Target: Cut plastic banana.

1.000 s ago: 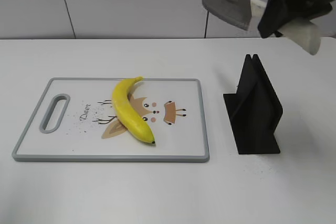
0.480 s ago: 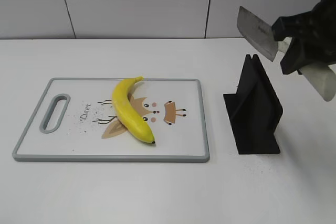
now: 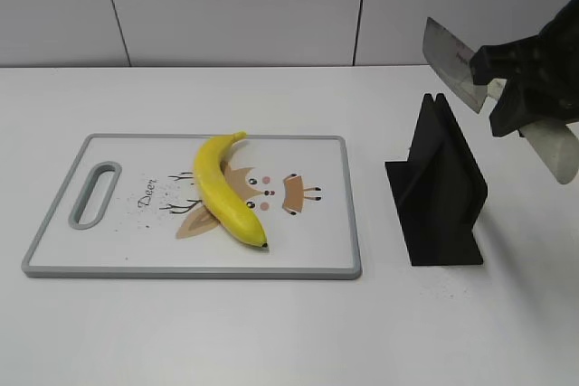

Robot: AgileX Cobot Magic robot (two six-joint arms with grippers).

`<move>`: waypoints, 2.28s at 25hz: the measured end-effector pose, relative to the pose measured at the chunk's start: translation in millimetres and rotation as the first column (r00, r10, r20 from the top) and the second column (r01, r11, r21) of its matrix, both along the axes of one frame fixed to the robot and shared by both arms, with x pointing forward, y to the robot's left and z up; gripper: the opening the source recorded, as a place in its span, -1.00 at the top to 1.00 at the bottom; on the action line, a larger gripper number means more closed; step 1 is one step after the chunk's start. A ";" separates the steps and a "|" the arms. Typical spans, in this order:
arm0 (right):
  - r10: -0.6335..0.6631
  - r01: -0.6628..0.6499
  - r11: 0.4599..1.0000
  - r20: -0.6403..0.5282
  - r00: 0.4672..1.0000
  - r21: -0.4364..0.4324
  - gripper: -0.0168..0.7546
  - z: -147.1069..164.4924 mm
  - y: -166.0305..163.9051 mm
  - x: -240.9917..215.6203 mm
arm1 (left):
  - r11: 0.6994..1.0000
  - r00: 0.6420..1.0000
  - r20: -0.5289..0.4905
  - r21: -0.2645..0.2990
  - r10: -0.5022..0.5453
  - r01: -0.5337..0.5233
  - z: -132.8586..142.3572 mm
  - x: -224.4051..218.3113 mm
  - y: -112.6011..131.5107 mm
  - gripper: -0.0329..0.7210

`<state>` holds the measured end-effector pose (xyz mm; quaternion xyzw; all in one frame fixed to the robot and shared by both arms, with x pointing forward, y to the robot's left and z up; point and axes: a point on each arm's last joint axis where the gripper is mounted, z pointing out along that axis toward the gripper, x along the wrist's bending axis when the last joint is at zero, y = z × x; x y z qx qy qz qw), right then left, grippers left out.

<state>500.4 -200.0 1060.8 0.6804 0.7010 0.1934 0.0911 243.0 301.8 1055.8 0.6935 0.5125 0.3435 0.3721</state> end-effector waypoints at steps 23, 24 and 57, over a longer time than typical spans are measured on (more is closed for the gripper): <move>-0.015 0.010 0.999 -0.153 0.988 -0.034 0.49 -45.8 7.7 16.1 | 1.000 0.999 0.042 -0.002 0.008 -0.008 0.1 -6.2 2.2 -0.59; -0.017 0.013 1.000 -0.154 0.988 -0.026 0.49 -47.1 8.7 17.0 | 1.000 0.999 0.042 -0.002 0.008 -0.008 0.1 -6.2 2.2 -0.59; 0.307 -0.300 0.952 0.170 0.936 -0.069 -0.58 1.7 -43.6 -134.2 | 1.000 0.999 0.041 -0.003 0.009 -0.009 0.1 -6.2 2.2 -0.59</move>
